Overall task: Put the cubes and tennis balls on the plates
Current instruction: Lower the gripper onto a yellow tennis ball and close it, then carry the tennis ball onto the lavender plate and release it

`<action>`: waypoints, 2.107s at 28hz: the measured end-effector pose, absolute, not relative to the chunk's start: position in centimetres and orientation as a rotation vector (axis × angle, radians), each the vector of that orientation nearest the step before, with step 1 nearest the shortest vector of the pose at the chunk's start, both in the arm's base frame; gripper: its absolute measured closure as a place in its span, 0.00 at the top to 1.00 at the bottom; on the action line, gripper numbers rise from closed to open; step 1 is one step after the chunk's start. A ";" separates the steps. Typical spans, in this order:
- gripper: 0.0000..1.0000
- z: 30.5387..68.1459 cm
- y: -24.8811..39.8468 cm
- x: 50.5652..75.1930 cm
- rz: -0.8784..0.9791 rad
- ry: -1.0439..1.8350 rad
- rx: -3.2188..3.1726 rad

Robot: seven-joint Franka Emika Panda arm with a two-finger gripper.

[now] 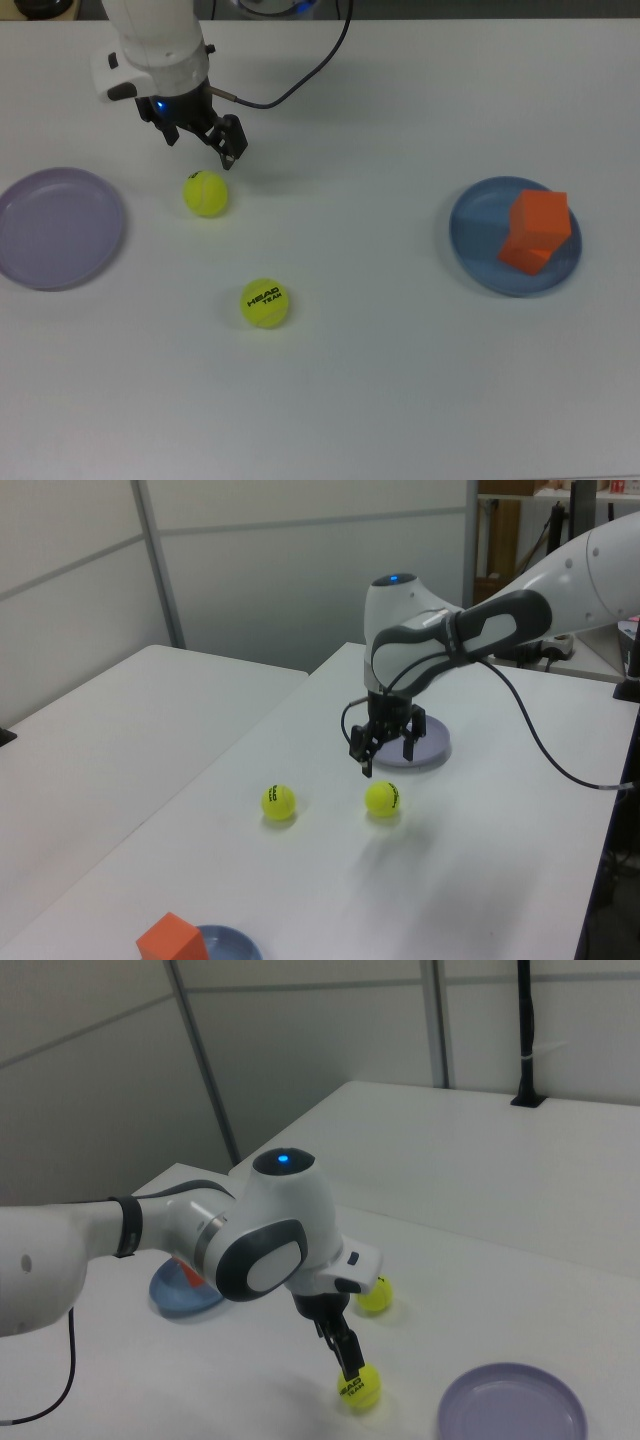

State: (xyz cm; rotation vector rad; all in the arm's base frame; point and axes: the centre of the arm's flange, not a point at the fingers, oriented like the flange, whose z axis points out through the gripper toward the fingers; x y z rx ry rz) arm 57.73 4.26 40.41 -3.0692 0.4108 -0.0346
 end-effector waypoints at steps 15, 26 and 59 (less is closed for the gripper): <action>1.00 35.0 4.4 58.9 -0.039 0.418 -3.103; 0.96 32.0 4.4 59.5 -0.042 0.420 -3.123; 0.69 35.0 -10.9 66.1 -0.290 0.763 -2.999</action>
